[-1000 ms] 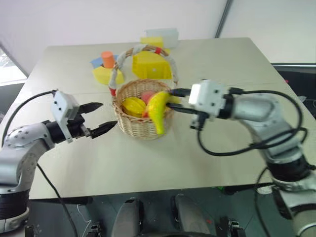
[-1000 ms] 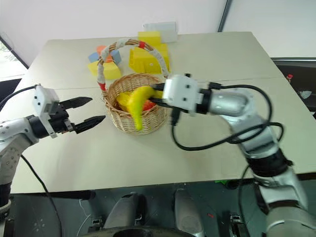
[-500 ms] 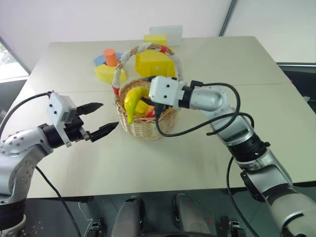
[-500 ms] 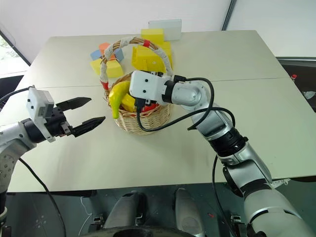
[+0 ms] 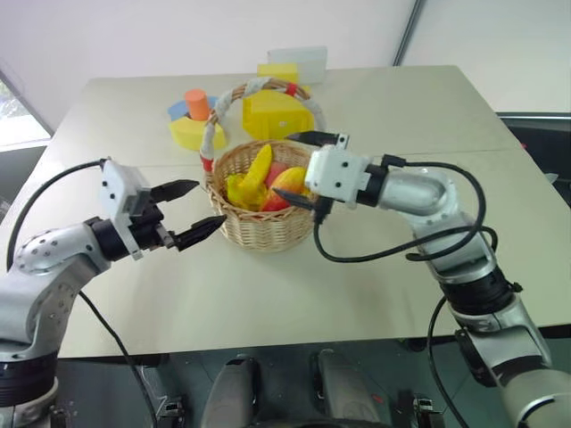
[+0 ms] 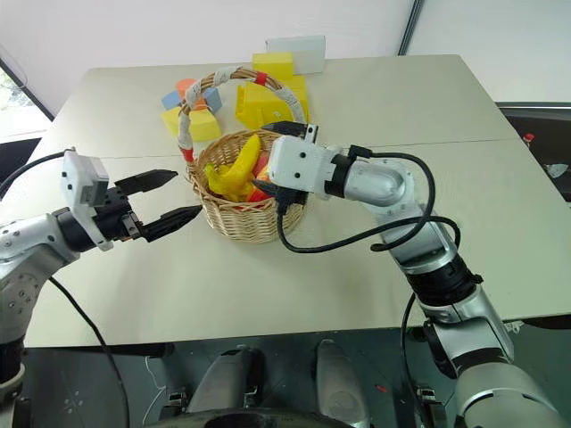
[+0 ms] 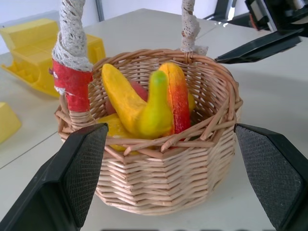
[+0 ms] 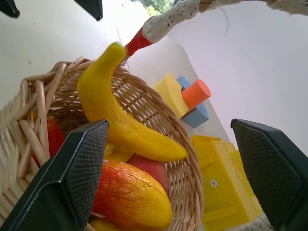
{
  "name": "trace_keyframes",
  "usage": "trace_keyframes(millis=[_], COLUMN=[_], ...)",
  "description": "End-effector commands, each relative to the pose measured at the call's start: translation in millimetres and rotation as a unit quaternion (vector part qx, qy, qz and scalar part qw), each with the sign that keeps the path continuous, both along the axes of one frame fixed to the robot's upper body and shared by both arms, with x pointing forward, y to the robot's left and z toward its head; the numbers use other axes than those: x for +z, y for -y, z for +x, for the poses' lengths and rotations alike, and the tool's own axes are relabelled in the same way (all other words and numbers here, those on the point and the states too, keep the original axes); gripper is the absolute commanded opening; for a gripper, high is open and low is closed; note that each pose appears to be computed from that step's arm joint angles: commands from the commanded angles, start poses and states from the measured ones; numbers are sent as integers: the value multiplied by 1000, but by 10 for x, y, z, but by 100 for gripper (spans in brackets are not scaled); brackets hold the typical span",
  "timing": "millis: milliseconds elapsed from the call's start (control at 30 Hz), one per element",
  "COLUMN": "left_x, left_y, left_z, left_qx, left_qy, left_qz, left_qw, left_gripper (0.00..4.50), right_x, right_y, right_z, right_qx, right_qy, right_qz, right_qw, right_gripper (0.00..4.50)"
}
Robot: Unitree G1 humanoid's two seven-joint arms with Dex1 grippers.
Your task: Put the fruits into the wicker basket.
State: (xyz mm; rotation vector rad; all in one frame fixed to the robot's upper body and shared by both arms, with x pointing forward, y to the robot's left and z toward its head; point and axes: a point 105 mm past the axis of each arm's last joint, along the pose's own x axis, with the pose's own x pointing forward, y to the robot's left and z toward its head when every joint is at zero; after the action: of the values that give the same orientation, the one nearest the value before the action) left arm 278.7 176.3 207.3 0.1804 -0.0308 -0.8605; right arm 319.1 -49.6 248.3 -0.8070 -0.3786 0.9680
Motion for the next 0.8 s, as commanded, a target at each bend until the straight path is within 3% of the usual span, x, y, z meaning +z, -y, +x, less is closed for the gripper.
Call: trace_keyframes(millis=[33,133,233,333,467,533,733,800], left_x=[99,90,80,96,99,101,87,72], left_y=[44,56,92,163,247,269,299,303], left_z=[-28,-24,-26,-21,-18,-23,-62,-67], left_qx=[-12,-13,-20,-31,-41,-43,-44,-44], left_qy=[20,20,18,22,25,26,25,23], left_qz=[-6,-7,-12,-18,-21,-23,-28,-28], left_qw=[1000,1000,1000,999,999,998,998,998], left_gripper=[450,450,450,450,450,450,450,450], right_x=[167,-27,-64,-117,-214,-254,-248,-211], right_y=[303,467,524,537,459,441,415,406], right_z=[-91,-143,-21,217,453,523,528,498], right_qx=[-25,-43,-67,-102,-118,-122,-108,-99], right_qy=[-62,-153,-210,-228,-235,-241,-240,-235], right_qz=[89,130,249,318,333,339,337,338], right_qw=[994,979,943,915,905,901,904,906], right_gripper=[424,424,424,424,424,343,17,4])
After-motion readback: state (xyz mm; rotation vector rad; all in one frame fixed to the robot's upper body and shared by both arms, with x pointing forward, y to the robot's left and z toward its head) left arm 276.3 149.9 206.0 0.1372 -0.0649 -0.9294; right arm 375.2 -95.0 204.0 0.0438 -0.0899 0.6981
